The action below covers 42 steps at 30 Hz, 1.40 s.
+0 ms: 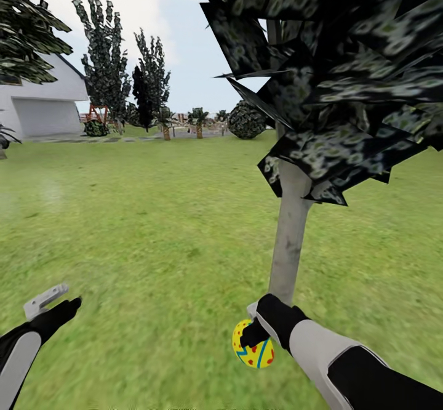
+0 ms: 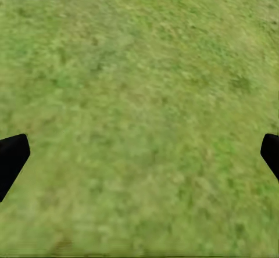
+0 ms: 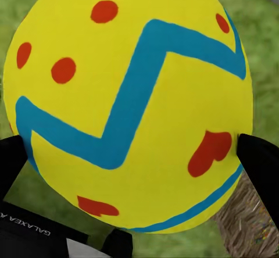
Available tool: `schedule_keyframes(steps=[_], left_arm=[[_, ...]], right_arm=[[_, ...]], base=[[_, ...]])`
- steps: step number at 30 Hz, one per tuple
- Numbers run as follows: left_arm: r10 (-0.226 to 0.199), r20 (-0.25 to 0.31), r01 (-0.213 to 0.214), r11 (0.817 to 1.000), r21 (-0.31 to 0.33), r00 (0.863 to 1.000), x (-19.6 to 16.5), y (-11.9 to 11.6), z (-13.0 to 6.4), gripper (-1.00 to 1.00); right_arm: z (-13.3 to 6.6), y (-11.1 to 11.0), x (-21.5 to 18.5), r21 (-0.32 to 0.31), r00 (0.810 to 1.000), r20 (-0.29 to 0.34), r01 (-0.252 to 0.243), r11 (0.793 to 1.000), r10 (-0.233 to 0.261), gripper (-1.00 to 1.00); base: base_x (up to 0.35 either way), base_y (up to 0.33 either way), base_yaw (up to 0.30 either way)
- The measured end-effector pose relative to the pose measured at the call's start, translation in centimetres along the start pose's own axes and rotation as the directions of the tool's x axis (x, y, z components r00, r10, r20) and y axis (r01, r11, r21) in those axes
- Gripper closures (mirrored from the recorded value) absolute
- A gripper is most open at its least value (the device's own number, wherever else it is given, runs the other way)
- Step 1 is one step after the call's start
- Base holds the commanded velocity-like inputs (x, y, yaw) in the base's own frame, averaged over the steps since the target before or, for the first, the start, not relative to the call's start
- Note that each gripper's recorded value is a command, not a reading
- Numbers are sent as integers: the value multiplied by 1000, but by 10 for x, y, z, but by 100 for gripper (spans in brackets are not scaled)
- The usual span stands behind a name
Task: Take the three Easter eggs out of the wicker basket on the lawn in the garden, then place them on the lawn next to a single tree (choose any tree) so that all three eggs are next to the same tree and none are left in the basket.
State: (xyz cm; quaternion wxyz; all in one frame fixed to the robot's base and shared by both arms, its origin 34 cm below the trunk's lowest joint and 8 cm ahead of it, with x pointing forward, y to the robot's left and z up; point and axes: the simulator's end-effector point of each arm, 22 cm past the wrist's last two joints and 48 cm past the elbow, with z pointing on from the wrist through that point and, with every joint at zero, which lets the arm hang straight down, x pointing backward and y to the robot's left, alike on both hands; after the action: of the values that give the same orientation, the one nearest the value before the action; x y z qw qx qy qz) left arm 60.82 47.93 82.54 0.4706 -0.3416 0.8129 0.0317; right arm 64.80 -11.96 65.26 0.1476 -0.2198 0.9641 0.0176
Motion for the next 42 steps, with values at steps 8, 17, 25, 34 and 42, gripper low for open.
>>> schedule_keyframes(steps=[8,17,25,34,42], left_arm=[[19,-70,-20,1000,-7,997,28,1,5,-100],[21,-76,-22,1000,-9,997,29,2,5,-100],[29,-118,-30,999,-11,993,58,2,7,-100],[34,-190,-46,997,-59,981,96,26,12,-100],[35,-188,-47,997,-59,981,96,26,11,-100]], right_arm=[[9,-2,28,6,998,-67,11,1000,-11,100],[11,-3,36,7,996,-85,7,1000,-6,100],[15,-8,45,7,995,-94,-17,1000,18,100],[38,35,90,-65,993,-115,-38,997,31,100],[37,36,88,-66,994,-109,-36,997,29,100]], base=[[-7,44,7],[0,41,0],[-84,21,0],[-207,41,0],[31,187,0]])
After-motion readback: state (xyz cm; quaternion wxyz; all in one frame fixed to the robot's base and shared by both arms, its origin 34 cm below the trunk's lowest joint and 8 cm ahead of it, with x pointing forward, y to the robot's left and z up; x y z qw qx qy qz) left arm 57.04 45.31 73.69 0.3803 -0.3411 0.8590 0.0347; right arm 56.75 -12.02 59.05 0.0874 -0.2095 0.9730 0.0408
